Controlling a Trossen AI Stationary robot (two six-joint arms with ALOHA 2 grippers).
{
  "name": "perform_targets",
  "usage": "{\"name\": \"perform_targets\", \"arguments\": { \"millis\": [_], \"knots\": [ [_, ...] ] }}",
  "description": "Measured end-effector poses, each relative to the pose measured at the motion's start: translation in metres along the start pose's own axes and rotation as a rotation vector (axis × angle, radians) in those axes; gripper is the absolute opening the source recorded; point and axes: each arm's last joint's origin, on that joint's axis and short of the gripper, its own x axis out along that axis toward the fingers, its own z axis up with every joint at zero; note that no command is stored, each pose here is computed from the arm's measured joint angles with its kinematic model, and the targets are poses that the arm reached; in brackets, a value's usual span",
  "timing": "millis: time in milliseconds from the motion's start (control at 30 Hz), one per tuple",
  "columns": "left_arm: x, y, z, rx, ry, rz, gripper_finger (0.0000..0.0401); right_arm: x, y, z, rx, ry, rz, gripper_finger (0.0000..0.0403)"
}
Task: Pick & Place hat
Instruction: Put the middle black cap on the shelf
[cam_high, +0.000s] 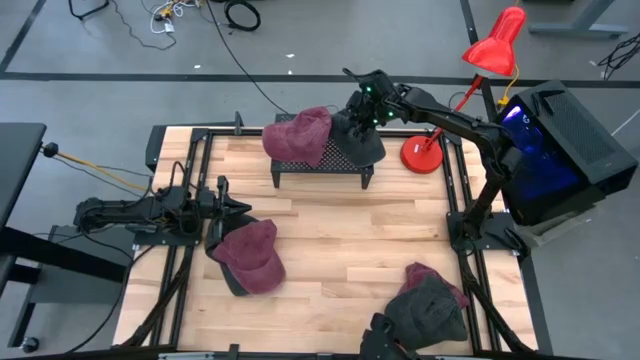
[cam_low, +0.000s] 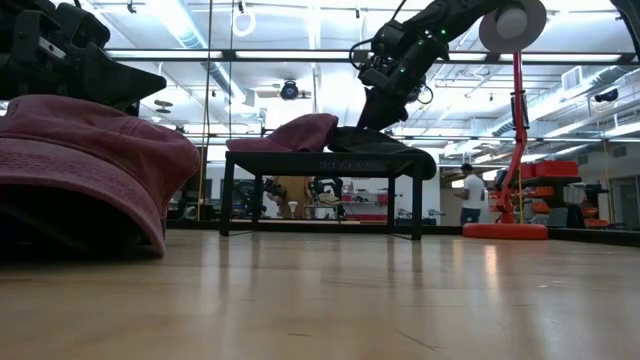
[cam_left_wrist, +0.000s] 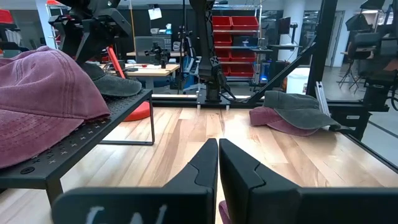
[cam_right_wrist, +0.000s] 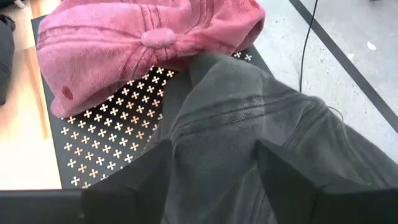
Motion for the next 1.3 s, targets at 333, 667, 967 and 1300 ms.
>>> {"name": "perform_targets", "arguments": {
  "millis": [333,667,967,1300],
  "knots": [
    [0.0,0.0,0.0,0.0,0.0,0.0,0.0021,0.0,0.0001,-0.0009,0.004,0.009,0.0,0.0132],
    [0.0,0.0,0.0001,0.0,0.0,0.0,0.0021,0.0,-0.0004,-0.0021,0.003,0.025,-0.023,0.0059],
    [0.0,0.0,0.0,0.0,0.0,0.0,0.0021,-0.0001,-0.0002,-0.0034,-0.055,0.039,-0.019,0.0014],
    [0.0,0.0,0.0,0.0,0.0,0.0,0.0021,-0.0007,0.0017,-0.0036,-0.142,0.029,0.041,0.0003]
  ]
}}
